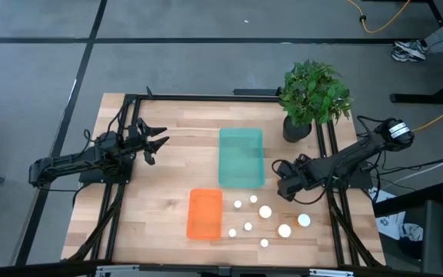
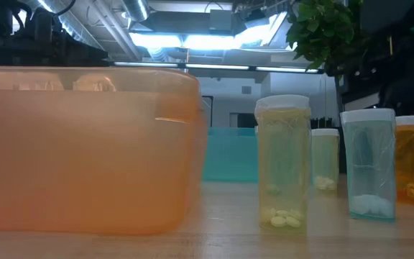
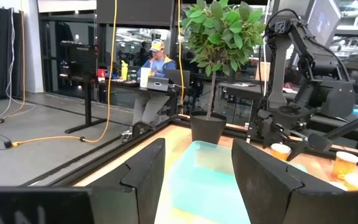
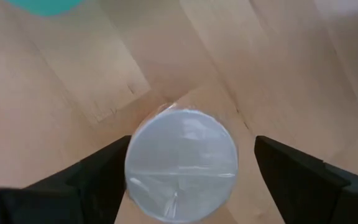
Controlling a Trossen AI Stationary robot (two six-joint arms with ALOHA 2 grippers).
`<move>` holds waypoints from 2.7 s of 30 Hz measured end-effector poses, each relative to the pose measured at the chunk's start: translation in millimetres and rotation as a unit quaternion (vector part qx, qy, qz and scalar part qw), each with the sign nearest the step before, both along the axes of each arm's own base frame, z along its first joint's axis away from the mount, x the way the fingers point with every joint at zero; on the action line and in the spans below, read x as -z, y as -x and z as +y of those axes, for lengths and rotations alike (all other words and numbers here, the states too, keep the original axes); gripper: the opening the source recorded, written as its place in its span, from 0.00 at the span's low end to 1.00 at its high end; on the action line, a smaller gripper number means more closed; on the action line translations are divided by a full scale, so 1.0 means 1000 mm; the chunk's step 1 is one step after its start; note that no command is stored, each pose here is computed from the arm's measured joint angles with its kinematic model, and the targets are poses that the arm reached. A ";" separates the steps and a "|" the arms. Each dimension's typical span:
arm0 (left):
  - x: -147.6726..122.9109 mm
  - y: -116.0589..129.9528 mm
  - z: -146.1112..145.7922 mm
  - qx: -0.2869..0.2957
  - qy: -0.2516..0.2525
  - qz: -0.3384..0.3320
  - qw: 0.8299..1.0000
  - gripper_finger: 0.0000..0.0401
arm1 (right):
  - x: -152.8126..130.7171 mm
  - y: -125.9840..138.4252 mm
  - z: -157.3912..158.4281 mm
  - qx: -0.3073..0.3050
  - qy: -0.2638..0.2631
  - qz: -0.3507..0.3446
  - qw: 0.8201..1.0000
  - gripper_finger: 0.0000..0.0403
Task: Pick and place medicine bottles into bin by pill shape (circle, oval)
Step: Put the top center big orange pill bottle into the green bin
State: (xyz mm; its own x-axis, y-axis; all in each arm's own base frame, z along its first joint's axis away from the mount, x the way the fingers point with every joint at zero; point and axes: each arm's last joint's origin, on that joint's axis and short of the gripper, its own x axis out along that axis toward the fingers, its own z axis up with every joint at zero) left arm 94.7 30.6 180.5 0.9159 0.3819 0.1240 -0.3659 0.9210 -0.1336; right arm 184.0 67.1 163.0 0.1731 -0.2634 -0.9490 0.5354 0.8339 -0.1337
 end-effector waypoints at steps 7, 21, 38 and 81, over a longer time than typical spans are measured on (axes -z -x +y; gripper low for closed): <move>0.000 0.000 0.000 0.000 0.000 0.000 1.000 0.44 | 0.000 -0.003 0.002 0.000 -0.009 -0.017 1.000 0.76; 0.000 0.000 0.000 0.000 0.000 0.000 1.000 0.44 | 0.000 -0.004 0.003 -0.002 -0.033 -0.011 0.999 0.49; 0.000 0.000 0.000 0.000 0.000 0.000 1.000 0.44 | -0.091 -0.052 0.000 -0.030 0.053 -0.147 0.987 0.51; 0.000 0.000 0.000 0.000 0.000 0.000 1.000 0.44 | -0.015 -0.136 -0.146 0.015 -0.027 -0.093 0.995 0.52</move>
